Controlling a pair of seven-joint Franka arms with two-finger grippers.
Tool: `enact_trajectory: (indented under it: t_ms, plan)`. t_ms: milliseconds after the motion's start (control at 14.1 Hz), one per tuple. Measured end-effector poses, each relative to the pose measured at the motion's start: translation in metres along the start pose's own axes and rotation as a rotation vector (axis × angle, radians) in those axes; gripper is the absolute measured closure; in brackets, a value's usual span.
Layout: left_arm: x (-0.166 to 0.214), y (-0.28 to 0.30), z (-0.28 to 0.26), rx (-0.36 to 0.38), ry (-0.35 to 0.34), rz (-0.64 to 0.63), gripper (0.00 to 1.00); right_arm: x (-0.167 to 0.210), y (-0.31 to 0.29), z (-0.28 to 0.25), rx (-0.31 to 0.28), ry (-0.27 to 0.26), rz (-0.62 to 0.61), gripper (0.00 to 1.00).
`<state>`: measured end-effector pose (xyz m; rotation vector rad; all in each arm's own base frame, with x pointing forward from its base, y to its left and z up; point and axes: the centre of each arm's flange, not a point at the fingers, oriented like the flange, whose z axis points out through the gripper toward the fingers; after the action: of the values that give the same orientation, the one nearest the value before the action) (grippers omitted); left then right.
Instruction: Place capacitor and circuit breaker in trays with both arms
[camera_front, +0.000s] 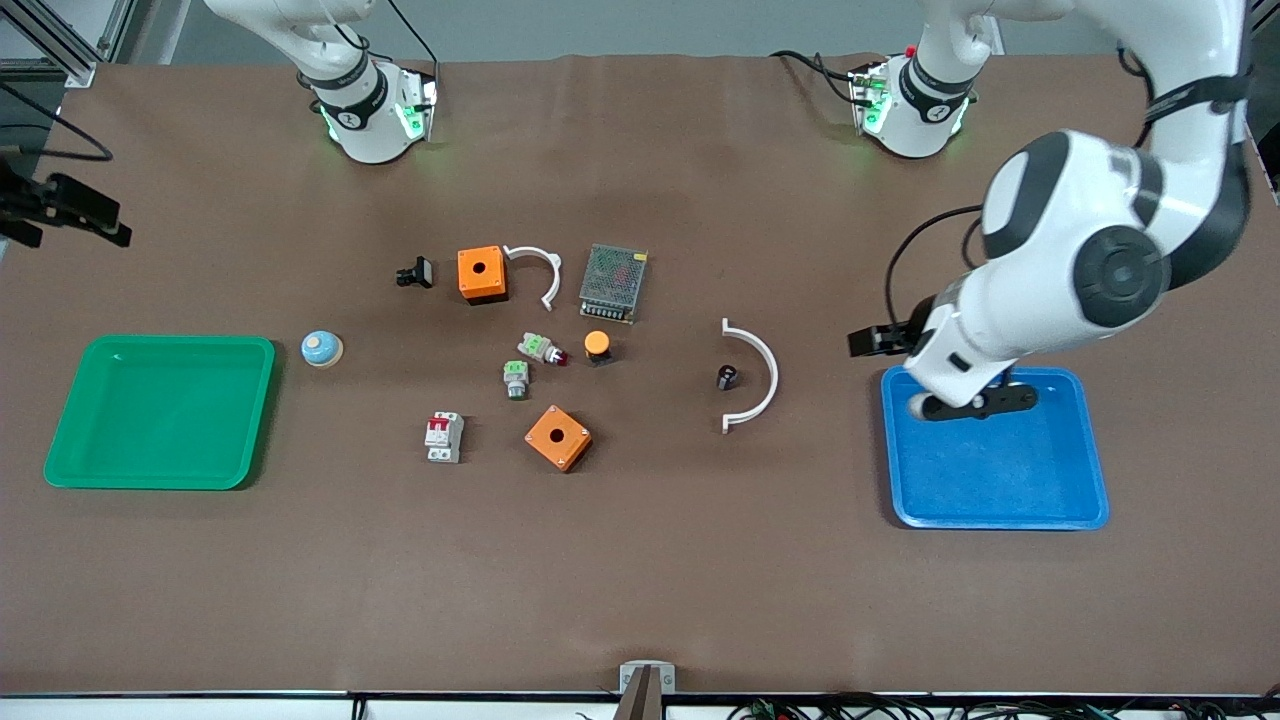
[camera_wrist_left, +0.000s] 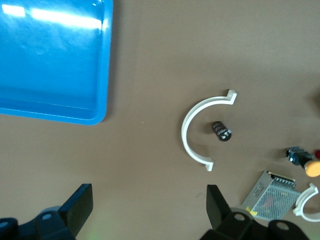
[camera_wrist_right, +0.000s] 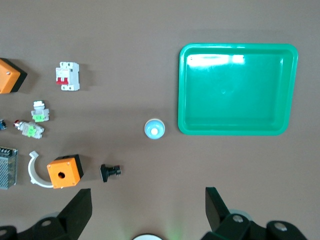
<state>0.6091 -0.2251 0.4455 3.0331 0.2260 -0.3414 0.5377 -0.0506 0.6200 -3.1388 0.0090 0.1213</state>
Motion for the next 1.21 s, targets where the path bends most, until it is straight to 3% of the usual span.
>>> enact_trajectory:
  t_ms: [426, 569, 782, 1208]
  plan:
    - [0.008, 0.058, 0.066, -0.042, 0.080, -0.143, 0.00, 0.061, 0.006, 0.087, -0.007, -0.067, 0.006, 0.00]
    - [0.003, 0.077, 0.098, -0.048, 0.093, -0.194, 0.00, 0.078, -0.006, 0.105, -0.006, -0.052, -0.013, 0.00]
    - [-0.002, 0.095, 0.145, -0.010, 0.093, -0.183, 0.00, 0.094, -0.043, 0.127, 0.057, -0.042, 0.021, 0.00]
    - [-0.015, 0.129, 0.209, 0.044, 0.144, -0.186, 0.00, 0.120, -0.062, 0.214, 0.065, -0.022, 0.090, 0.00]
